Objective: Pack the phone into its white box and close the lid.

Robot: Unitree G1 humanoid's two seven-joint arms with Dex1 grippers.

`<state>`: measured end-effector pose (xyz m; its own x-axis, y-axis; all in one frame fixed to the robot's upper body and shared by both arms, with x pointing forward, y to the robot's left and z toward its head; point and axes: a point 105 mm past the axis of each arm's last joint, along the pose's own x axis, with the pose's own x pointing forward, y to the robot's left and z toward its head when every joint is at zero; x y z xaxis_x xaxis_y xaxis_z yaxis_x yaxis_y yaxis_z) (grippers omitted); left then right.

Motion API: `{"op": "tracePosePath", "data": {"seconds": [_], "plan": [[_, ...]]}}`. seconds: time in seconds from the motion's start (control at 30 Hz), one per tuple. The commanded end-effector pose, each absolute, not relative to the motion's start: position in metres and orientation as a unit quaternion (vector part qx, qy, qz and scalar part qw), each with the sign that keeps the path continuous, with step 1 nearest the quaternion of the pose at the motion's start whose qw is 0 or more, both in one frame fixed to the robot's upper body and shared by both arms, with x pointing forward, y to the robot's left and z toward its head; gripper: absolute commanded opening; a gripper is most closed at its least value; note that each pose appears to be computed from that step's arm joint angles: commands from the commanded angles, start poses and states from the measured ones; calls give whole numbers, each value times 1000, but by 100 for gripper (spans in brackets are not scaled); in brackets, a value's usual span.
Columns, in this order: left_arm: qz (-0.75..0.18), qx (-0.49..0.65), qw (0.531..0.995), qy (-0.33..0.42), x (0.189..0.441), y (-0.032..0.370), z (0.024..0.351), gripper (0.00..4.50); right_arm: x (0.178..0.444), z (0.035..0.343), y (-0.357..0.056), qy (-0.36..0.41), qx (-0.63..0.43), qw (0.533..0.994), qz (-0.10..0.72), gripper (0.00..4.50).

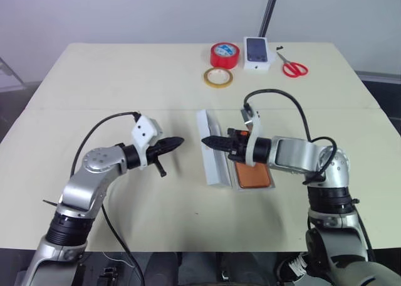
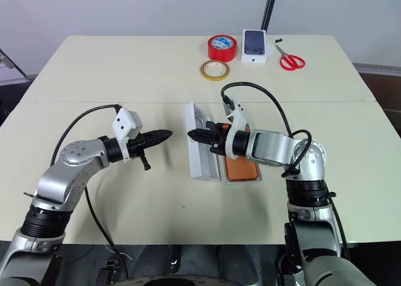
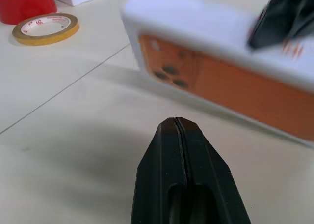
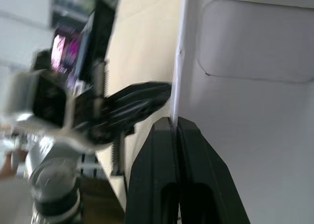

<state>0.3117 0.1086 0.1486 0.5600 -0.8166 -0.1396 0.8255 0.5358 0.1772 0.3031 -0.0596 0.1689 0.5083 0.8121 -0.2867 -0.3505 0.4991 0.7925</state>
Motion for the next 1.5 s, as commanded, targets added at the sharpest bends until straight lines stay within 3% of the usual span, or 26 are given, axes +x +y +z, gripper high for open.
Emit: {"op": "tracePosePath", "data": {"seconds": [0.03,0.23,0.43,0.53,0.7,0.73,0.9,1.13,1.33,1.5], "plan": [[-499,123,858,21,307,82,146,0,308,176,-81,320,344,818,332,84],[-508,136,850,34,326,48,138,0,305,200,-100,290,250,856,348,391],[-554,118,824,21,326,6,146,0,308,201,-155,292,90,917,257,391],[-581,113,806,21,318,-15,145,0,313,198,-186,279,0,939,199,302],[-588,98,803,21,315,-24,145,0,317,200,-200,256,-72,945,189,32],[-585,88,806,21,315,-24,147,0,317,200,-200,253,-88,944,191,5],[-543,75,836,15,327,1,159,0,315,189,-198,237,-219,924,206,5],[-468,135,871,62,347,49,147,0,318,170,-188,225,-278,904,235,5],[-492,169,846,114,340,41,117,0,322,165,-179,218,-290,897,252,5],[-533,150,825,112,332,15,117,0,325,166,-173,212,-290,896,262,5]]}}
